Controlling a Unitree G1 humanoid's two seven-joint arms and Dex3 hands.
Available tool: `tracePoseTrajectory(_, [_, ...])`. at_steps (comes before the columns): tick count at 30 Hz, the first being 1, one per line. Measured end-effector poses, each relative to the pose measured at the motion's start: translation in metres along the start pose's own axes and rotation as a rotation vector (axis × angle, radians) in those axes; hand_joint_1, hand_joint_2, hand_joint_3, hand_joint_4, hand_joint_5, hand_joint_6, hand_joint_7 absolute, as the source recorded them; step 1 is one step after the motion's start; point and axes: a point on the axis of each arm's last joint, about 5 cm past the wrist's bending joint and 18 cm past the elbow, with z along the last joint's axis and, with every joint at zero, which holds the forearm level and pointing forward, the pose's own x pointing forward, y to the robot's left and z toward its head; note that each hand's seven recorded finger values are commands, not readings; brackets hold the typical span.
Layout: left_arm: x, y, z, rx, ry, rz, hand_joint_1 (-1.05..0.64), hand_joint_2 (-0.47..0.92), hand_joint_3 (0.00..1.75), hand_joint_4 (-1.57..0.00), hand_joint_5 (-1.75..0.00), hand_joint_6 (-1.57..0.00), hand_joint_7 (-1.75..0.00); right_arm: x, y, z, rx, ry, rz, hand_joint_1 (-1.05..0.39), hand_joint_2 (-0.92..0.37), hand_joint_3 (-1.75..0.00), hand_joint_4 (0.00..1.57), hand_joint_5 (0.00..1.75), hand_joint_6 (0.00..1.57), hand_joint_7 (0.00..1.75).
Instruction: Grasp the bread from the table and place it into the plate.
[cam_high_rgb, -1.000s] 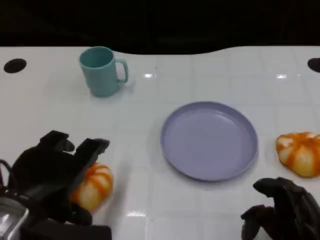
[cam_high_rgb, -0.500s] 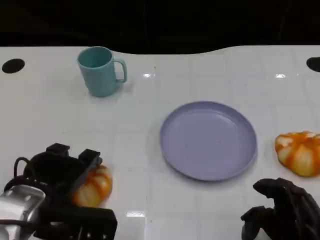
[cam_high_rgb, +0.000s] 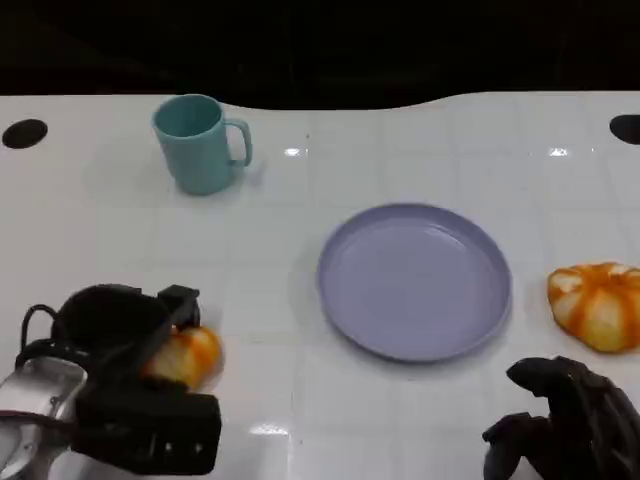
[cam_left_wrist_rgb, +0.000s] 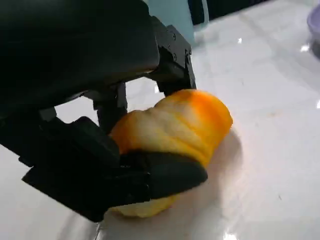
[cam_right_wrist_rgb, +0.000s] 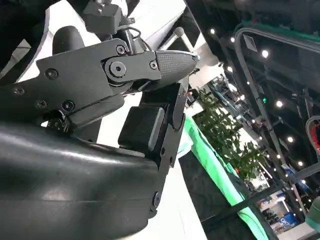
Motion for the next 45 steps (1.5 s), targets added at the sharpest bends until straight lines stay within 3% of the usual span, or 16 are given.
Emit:
tracePoseTrajectory(2, [0.000, -0.006, -0.003, -0.004, -0.012, 0.057, -0.48, 0.33, 1.74, -1.45, -1.75, -0.90, -1.73, 0.000, -0.0006, 0.000, 0.001, 0.001, 0.001, -0.59, -0.92, -0.34, 1.57, 0.61, 1.57, 0.24])
tracePoseTrajectory(5, [0.000, -0.014, -0.007, -0.039, -0.032, 0.161, -0.46, 0.27, 1.75, -1.51, -1.75, -0.74, -1.74, 0.001, -0.0014, 0.000, 0.003, 0.002, 0.003, -0.59, -0.92, -0.34, 1.57, 0.61, 1.57, 0.25])
tracePoseTrajectory(12, [0.000, -0.029, -0.008, -0.105, -0.053, 0.322, -0.47, 0.36, 1.75, -1.57, -1.75, -1.15, -1.75, 0.002, -0.0037, -0.002, 0.009, 0.006, 0.011, -0.58, -0.91, -0.34, 1.57, 0.61, 1.57, 0.24])
tracePoseTrajectory(19, [0.014, -0.010, 0.004, -0.218, -0.059, 0.448, -0.48, 0.37, 1.75, -1.57, -1.75, -1.15, -1.75, 0.003, -0.0058, -0.002, 0.011, 0.002, 0.021, -0.58, -0.92, -0.32, 1.57, 0.60, 1.57, 0.24])
tracePoseTrajectory(28, [0.016, -0.008, 0.005, -0.232, -0.058, 0.458, -0.48, 0.37, 1.75, -1.57, -1.75, -1.14, -1.75, 0.002, -0.0066, -0.001, 0.006, -0.003, 0.023, -0.58, -0.92, -0.31, 1.57, 0.60, 1.57, 0.24])
tracePoseTrajectory(30, [0.017, -0.007, 0.007, -0.248, -0.065, 0.459, -0.59, 0.40, 1.70, -1.46, -1.75, -1.04, -1.75, 0.002, -0.0069, -0.001, 0.006, -0.004, 0.023, -0.58, -0.92, -0.33, 1.57, 0.58, 1.57, 0.23])
tracePoseTrajectory(32, [0.029, 0.008, 0.024, -0.328, -0.128, 0.502, -0.62, 0.41, 1.69, -1.39, -1.75, -0.99, -1.75, 0.001, -0.0081, -0.001, 0.006, -0.004, 0.017, -0.58, -0.92, -0.34, 1.57, 0.58, 1.57, 0.23])
tracePoseTrajectory(34, [0.043, 0.032, 0.046, -0.387, -0.248, 0.587, -0.64, 0.42, 1.68, -1.37, -1.75, -0.97, -1.75, 0.003, -0.0074, -0.002, 0.011, -0.004, 0.026, -0.58, -0.92, -0.34, 1.57, 0.58, 1.57, 0.23])
tracePoseTrajectory(37, [0.057, 0.056, 0.067, -0.410, -0.359, 0.660, -0.65, 0.44, 1.65, -1.35, -1.75, -0.98, -1.75, 0.004, -0.0075, -0.003, 0.015, -0.007, 0.034, -0.58, -0.92, -0.34, 1.57, 0.56, 1.57, 0.21])
tracePoseTrajectory(39, [0.060, 0.060, 0.075, -0.420, -0.385, 0.663, -0.65, 0.44, 1.64, -1.35, -1.75, -0.98, -1.75, 0.002, -0.0089, -0.003, 0.015, -0.007, 0.032, -0.58, -0.92, -0.34, 1.57, 0.56, 1.57, 0.21])
tracePoseTrajectory(45, [0.062, 0.050, 0.080, -0.438, -0.383, 0.616, -0.67, 0.43, 1.67, -1.36, -1.75, -0.98, -1.75, 0.002, -0.0097, -0.001, 0.005, -0.014, 0.042, -0.59, -0.92, -0.33, 1.57, 0.57, 1.57, 0.23])
